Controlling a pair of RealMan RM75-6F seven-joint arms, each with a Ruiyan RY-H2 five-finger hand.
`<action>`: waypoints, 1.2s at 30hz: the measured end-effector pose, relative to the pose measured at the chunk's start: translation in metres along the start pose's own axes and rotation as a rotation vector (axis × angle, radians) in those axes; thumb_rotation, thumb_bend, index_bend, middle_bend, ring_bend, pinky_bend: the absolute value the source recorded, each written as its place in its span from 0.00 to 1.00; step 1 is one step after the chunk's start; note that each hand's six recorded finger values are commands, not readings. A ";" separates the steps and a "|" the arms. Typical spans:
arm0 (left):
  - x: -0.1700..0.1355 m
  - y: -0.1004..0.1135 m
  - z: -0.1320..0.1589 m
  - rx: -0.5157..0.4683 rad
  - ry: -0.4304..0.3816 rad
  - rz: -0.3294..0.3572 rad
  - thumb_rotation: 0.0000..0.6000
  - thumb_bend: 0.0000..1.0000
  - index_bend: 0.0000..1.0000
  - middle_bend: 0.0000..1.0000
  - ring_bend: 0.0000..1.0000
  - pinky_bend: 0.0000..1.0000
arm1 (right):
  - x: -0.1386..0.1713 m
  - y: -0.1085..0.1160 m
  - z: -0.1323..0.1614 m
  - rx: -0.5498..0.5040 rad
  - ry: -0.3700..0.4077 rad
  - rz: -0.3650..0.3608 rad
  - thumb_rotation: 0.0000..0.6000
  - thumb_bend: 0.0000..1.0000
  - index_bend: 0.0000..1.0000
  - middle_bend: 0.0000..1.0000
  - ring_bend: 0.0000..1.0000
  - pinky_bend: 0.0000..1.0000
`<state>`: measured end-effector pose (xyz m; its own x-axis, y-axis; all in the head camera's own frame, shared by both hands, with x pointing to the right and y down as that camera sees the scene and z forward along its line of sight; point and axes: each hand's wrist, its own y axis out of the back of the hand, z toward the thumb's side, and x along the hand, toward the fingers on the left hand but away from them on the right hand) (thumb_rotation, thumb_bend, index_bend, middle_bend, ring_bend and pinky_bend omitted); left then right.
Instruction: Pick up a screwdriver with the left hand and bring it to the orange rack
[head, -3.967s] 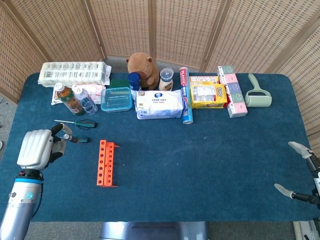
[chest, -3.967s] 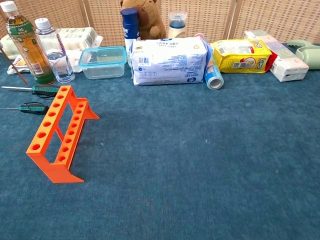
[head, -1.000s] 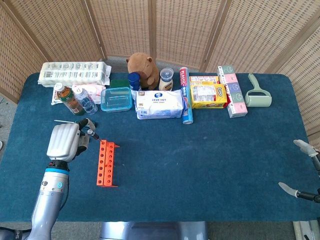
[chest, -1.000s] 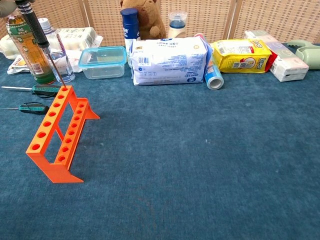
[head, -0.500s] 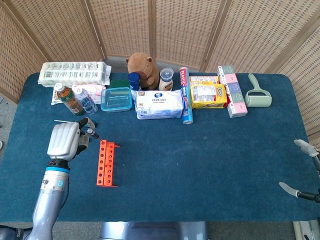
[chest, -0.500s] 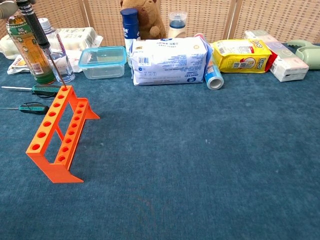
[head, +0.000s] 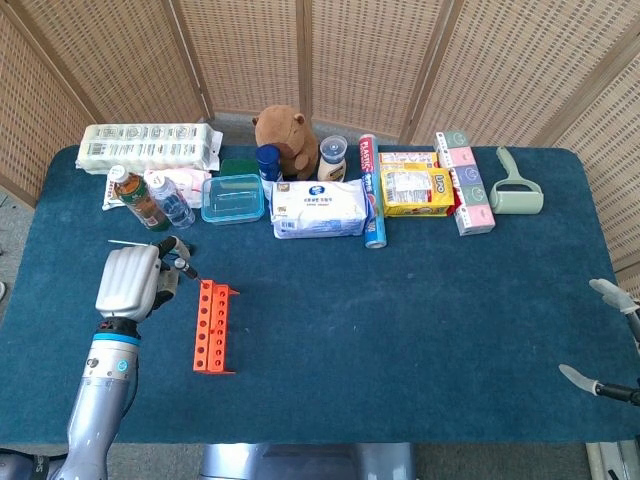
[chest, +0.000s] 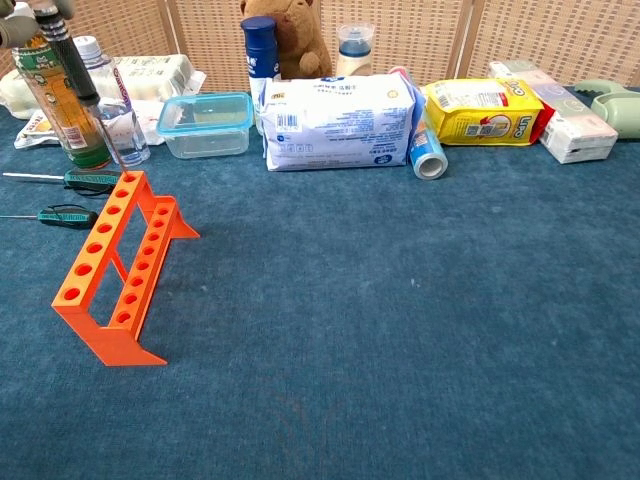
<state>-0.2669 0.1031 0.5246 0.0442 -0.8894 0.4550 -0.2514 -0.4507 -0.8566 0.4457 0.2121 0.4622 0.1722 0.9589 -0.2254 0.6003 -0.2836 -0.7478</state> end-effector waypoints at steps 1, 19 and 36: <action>0.000 0.000 0.000 0.001 0.001 0.000 1.00 0.49 0.51 1.00 0.98 1.00 | 0.000 0.000 0.000 0.000 0.000 0.000 1.00 0.07 0.08 0.16 0.14 0.18; 0.000 -0.004 0.002 0.006 -0.008 -0.020 1.00 0.38 0.40 1.00 0.98 1.00 | 0.000 0.001 0.000 -0.003 0.001 -0.001 1.00 0.07 0.08 0.16 0.14 0.18; -0.003 -0.004 -0.005 0.004 -0.013 -0.015 1.00 0.22 0.02 0.47 0.48 0.75 | 0.000 0.000 0.000 -0.001 0.001 0.003 1.00 0.07 0.08 0.16 0.14 0.18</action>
<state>-0.2711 0.1077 0.5280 0.0607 -0.8836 0.4644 -0.2468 -0.4641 -0.8507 0.4451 0.2122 0.4621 0.1750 0.9580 -0.2271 0.6003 -0.2867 -0.7466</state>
